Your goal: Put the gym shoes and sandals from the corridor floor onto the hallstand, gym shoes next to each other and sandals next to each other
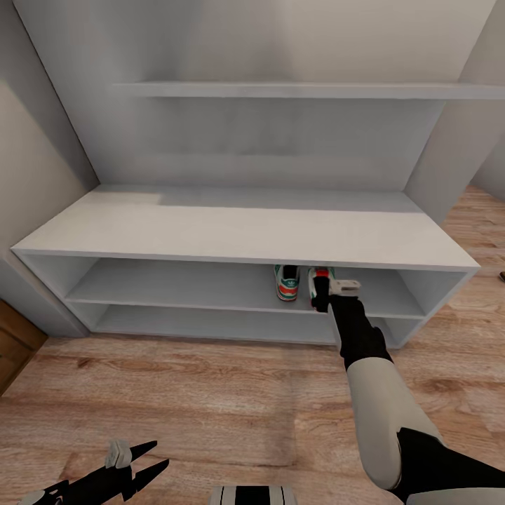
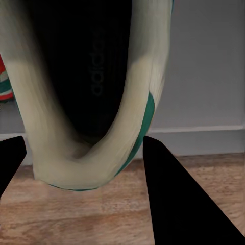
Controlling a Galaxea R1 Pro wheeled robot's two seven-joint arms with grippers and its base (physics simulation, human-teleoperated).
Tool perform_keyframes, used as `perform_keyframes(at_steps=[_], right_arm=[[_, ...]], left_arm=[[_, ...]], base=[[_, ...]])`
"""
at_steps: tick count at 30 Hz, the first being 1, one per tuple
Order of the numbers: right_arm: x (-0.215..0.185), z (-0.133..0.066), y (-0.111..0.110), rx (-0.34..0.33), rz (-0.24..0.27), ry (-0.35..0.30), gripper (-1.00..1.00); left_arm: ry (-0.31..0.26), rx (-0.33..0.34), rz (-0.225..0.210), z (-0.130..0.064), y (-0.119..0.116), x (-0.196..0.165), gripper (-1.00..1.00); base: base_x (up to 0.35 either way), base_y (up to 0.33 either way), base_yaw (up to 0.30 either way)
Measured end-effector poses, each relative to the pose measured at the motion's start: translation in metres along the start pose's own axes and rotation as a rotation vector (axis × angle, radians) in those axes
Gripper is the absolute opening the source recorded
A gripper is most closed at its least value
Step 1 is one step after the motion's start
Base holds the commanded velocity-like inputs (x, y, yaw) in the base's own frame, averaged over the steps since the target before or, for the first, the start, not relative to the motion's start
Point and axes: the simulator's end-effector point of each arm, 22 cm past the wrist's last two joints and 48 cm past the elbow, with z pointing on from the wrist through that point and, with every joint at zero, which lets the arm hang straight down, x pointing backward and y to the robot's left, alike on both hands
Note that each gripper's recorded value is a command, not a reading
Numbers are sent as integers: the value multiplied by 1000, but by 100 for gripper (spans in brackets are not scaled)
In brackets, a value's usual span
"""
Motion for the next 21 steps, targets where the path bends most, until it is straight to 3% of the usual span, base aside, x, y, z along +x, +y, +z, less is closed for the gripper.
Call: perform_keyframes(at_steps=[9,21], right_arm=[[-9,0,1,0,2,-45,-100],[-2,10,3,-3,1,-46,-100]], left_arm=[[0,-1,0,0,0,0,100],[13,-3,-17,1,3,8,100]], base=[[0,0,0],[0,0,0]])
